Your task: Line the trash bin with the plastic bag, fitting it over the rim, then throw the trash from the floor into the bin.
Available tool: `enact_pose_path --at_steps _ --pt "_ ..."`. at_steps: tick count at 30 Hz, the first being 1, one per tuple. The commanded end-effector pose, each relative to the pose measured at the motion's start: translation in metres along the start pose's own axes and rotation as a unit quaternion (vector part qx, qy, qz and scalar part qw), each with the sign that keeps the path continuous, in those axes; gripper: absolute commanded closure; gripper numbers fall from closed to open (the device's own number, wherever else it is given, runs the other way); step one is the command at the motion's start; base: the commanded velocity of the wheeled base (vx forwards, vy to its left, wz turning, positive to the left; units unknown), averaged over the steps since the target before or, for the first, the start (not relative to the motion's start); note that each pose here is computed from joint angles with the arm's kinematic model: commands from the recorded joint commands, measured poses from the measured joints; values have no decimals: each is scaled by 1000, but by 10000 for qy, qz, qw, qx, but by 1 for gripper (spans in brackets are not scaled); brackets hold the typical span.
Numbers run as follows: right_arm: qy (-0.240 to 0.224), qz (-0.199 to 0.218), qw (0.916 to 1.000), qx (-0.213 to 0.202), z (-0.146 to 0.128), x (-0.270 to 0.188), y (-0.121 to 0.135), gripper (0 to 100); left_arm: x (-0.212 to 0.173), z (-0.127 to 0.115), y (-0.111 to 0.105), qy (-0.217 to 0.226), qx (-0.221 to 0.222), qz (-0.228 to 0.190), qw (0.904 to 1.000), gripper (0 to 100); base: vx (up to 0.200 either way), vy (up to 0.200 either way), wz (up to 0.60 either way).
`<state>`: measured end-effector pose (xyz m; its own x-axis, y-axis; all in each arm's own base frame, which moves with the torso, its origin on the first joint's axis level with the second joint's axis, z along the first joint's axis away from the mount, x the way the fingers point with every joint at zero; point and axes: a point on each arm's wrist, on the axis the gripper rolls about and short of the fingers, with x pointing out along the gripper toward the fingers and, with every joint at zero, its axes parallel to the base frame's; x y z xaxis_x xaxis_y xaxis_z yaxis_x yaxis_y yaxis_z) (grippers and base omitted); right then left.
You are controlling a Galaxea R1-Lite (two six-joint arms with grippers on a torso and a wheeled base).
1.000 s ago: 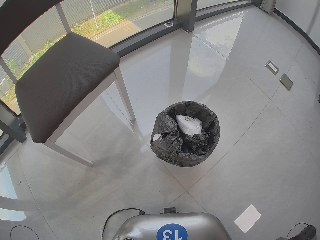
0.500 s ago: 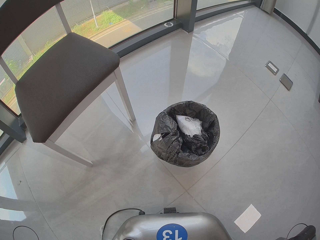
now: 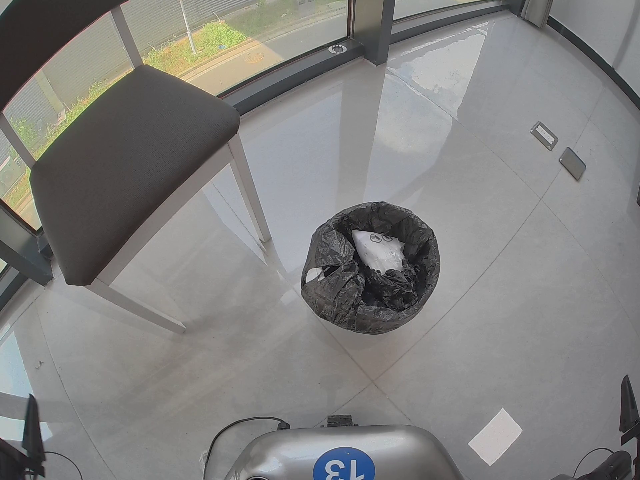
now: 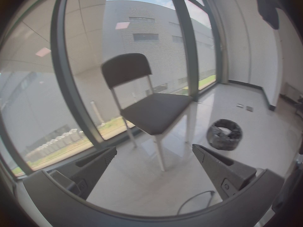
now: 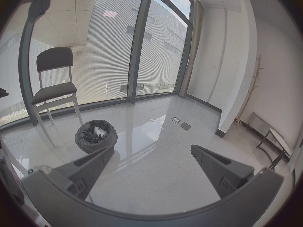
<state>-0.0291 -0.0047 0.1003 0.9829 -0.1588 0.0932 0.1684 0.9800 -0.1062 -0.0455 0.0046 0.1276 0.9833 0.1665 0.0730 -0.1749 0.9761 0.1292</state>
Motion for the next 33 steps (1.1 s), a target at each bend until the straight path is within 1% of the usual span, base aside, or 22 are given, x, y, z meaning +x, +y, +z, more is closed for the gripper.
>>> enact_pose_path --at_steps 1,3,4,7,11,13,14,16,19,20,22,25,27,30,32,33 --pt "75 -43 9993 -366 -17 4 3 0 20 -44 -14 350 -213 -966 9945 0 0 0 0" --pt "75 -43 9994 -343 -17 4 3 0 19 -44 -15 351 -465 -1124 9920 0 0 0 0" --pt "74 -43 9994 -336 -17 4 3 0 20 -51 -16 432 -559 -1110 9913 0 0 0 0" --pt "74 -44 9994 -328 -17 4 3 0 18 -51 -16 307 -537 -1102 9920 0 0 0 0" --pt "73 -36 9995 -313 -17 4 3 0 18 -51 -16 274 -522 -1015 9931 0 0 0 0" --pt "81 -44 9998 -191 -17 4 3 0 18 -52 -16 283 -551 -946 9936 0 0 0 0" --pt "84 -67 9998 -138 -17 4 2 0 18 -52 -15 303 -585 -839 9943 0 0 0 0" --pt "89 -51 9999 -124 -17 4 3 0 18 -52 -15 309 -621 -792 9944 0 0 0 0" --pt "73 86 9999 -98 -17 4 2 0 18 -52 -15 315 -606 -808 9944 0 0 0 0" --pt "39 436 9990 -70 -18 5 1 0 18 -52 -15 318 -628 -785 9944 0 0 0 0" --pt "7 617 9981 -93 -18 5 0 0 18 -52 -15 318 -628 -785 9944 0 0 0 0" --pt "25 712 9974 -100 -17 6 0 0 18 -52 -15 319 -620 -770 9946 0 0 0 0" --pt "27 704 9975 -85 -17 6 0 0 18 -52 -15 319 -620 -770 9946 0 0 0 0" --pt "71 438 9990 65 -18 6 -1 0 18 -52 -15 309 -613 -785 9945 0 0 0 0" --pt "125 251 9996 98 -18 6 -2 0 18 -52 -15 310 -629 -784 9945 0 0 0 0" --pt "135 229 9996 95 -18 7 -2 0 18 -52 -15 310 -629 -784 9945 0 0 0 0"
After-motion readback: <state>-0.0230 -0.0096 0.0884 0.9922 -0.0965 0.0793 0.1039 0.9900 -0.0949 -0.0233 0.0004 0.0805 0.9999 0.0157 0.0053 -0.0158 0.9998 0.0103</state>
